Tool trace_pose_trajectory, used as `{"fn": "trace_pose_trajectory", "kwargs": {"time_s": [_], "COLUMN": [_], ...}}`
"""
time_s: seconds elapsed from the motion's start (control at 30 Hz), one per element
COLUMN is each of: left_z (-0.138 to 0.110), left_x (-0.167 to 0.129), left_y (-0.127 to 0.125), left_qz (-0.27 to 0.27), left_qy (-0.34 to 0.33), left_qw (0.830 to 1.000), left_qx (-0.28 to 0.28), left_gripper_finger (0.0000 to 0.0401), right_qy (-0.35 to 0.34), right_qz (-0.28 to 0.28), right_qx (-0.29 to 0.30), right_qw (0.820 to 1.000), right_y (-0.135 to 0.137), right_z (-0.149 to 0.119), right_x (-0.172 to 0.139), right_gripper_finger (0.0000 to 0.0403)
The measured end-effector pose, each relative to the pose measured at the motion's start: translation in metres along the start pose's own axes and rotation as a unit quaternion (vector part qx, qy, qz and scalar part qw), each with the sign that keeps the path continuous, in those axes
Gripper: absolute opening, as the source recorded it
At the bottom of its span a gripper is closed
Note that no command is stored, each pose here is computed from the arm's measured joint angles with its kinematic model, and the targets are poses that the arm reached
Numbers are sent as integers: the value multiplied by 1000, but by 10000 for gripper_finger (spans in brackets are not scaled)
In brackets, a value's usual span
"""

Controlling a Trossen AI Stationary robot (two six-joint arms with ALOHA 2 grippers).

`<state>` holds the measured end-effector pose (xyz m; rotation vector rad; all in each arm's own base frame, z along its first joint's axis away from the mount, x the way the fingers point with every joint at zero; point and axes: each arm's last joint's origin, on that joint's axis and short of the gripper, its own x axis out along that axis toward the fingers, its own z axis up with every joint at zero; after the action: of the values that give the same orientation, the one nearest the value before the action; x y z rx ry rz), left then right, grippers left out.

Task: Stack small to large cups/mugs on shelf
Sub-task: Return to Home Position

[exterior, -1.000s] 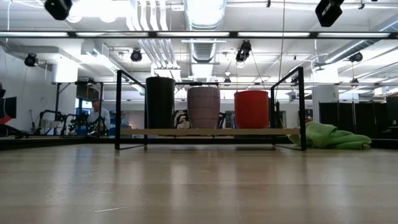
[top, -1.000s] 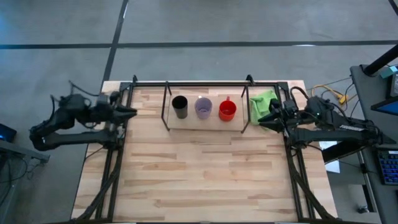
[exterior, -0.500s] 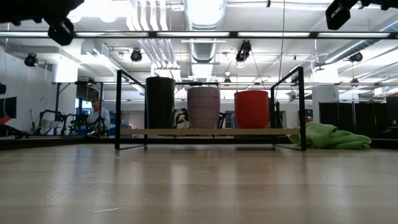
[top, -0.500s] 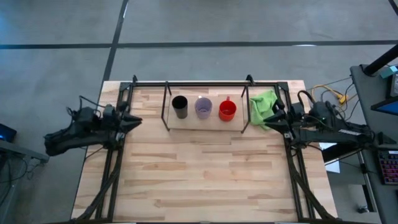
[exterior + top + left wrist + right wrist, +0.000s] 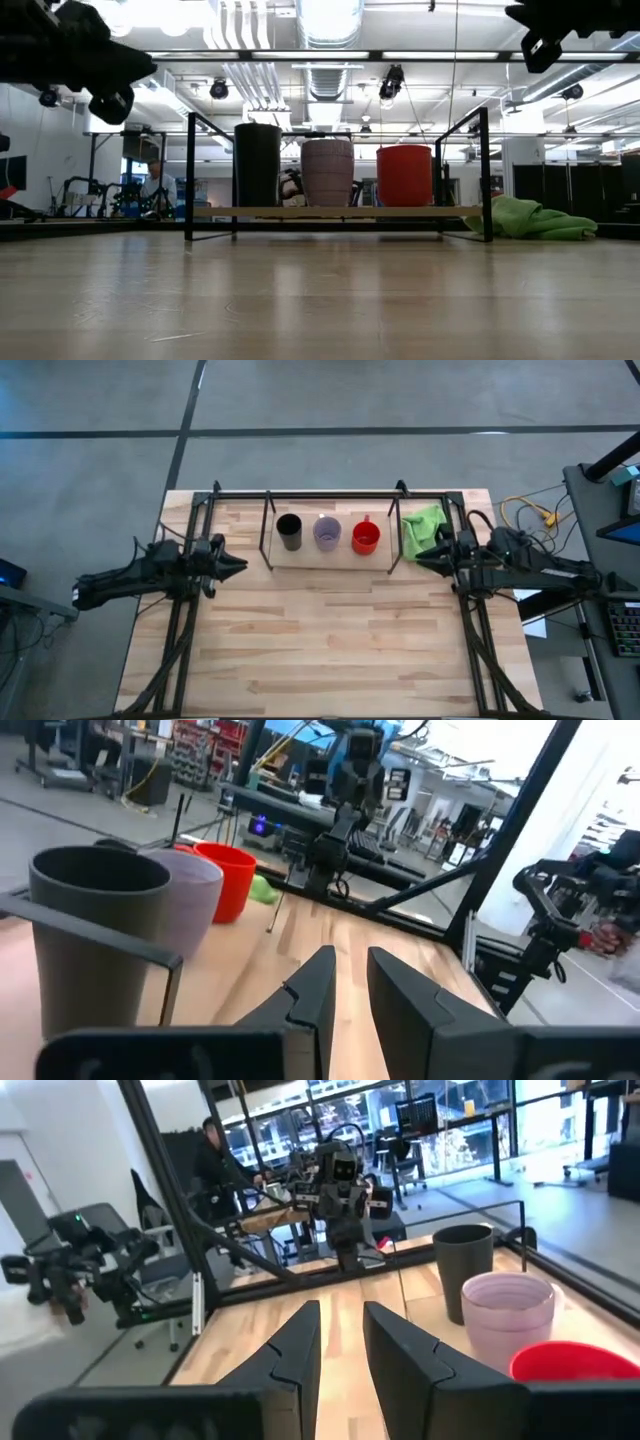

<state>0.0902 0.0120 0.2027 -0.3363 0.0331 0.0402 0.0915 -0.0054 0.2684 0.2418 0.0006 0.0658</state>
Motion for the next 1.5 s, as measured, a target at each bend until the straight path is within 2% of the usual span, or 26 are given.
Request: {"fn": "trace_pose_trajectory", "kwargs": {"time_s": [0.07,0.2,0.3,0.47,0.53,0.77,1.03,1.33,1.5], "left_z": [1,3,4,4,2,2,-1,-25,-28], "left_x": [0,-1,-3,-4,-4,-4,-3,7,9], "left_y": [0,-1,-2,-5,-7,-6,-5,5,6], "left_qz": [-1,-5,-11,-63,-86,-87,-84,-88,-87], "left_qy": [-2,-9,-16,-11,-5,-3,-1,-21,-41], "left_qw": [1000,999,997,993,990,990,988,986,985], "left_qx": [6,53,78,104,110,108,131,137,141], "left_gripper_finger": [48,48,48,48,48,48,48,48,48], "right_qy": [1,2,-22,-72,-79,-123,-117,-115,-116], "right_qz": [0,0,7,24,27,39,38,39,37], "right_qx": [-11,-14,-8,-1,10,5,10,18,6], "right_qw": [1000,1000,1000,997,996,992,992,992,993], "right_y": [-1,-4,-8,-13,-15,-18,-19,-19,-19], "right_z": [-3,-14,-26,-48,-56,-69,-75,-75,-75], "right_x": [1,3,6,8,8,5,6,6,6], "right_gripper_finger": [75,75,75,75,75,75,75,75,75]}}
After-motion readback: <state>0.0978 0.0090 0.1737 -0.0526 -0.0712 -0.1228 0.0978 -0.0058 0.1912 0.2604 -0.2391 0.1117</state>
